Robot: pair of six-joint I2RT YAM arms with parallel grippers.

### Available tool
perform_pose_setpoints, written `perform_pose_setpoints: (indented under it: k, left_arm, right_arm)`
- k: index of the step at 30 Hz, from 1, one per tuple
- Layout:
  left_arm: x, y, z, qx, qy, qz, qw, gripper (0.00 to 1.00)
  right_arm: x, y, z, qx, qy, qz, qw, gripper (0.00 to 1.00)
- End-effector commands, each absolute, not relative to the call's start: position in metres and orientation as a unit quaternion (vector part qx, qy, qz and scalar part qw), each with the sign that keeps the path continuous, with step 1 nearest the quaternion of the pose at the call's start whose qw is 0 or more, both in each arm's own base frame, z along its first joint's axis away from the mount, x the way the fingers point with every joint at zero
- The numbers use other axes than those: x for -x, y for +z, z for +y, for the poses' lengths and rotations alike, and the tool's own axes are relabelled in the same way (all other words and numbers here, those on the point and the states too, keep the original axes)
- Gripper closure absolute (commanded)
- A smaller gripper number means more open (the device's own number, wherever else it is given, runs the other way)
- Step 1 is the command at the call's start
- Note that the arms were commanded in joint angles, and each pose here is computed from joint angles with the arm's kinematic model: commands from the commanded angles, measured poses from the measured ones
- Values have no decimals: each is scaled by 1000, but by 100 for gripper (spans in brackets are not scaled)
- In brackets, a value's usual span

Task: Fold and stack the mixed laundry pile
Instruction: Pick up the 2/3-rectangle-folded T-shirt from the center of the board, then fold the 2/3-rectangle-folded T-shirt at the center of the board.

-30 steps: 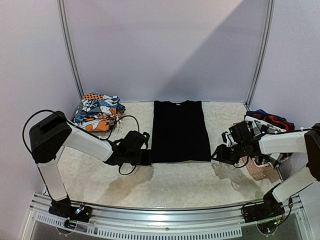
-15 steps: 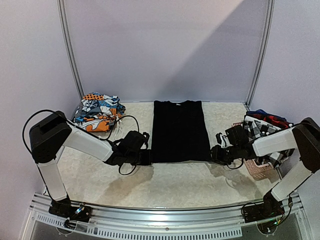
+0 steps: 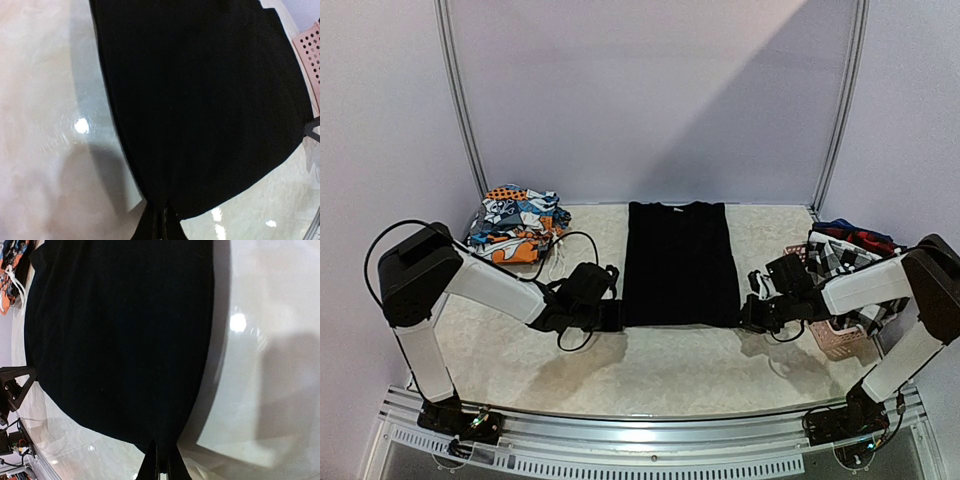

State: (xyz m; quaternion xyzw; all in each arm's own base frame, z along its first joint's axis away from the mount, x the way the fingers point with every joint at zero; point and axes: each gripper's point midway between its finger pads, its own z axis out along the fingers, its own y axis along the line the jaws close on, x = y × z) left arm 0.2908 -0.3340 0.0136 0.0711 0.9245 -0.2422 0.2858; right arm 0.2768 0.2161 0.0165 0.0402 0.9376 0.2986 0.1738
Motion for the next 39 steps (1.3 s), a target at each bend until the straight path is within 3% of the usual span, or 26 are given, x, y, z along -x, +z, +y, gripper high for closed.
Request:
perform_pose_setpoints:
  k: [1, 16, 28, 32, 39]
  left_arm:
    - [-264, 3, -326, -87, -222, 936, 258, 100]
    - [-190, 57, -317, -130, -200, 933, 271, 100]
    - [-136, 113, -310, -138, -242, 916, 288, 100]
    - [-137, 137, -310, -140, -242, 907, 316, 100]
    - [-168, 156, -304, -124, -194, 904, 361, 100]
  right_arm:
    - [-247, 13, 212, -25, 277, 950, 143, 100]
    - [-191, 74, 195, 14, 213, 961, 178, 100]
    - [-137, 118, 197, 21, 246, 953, 178, 100]
    - [-145, 145, 191, 12, 245, 946, 211, 100]
    - [-181, 174, 160, -11, 133, 944, 301, 100]
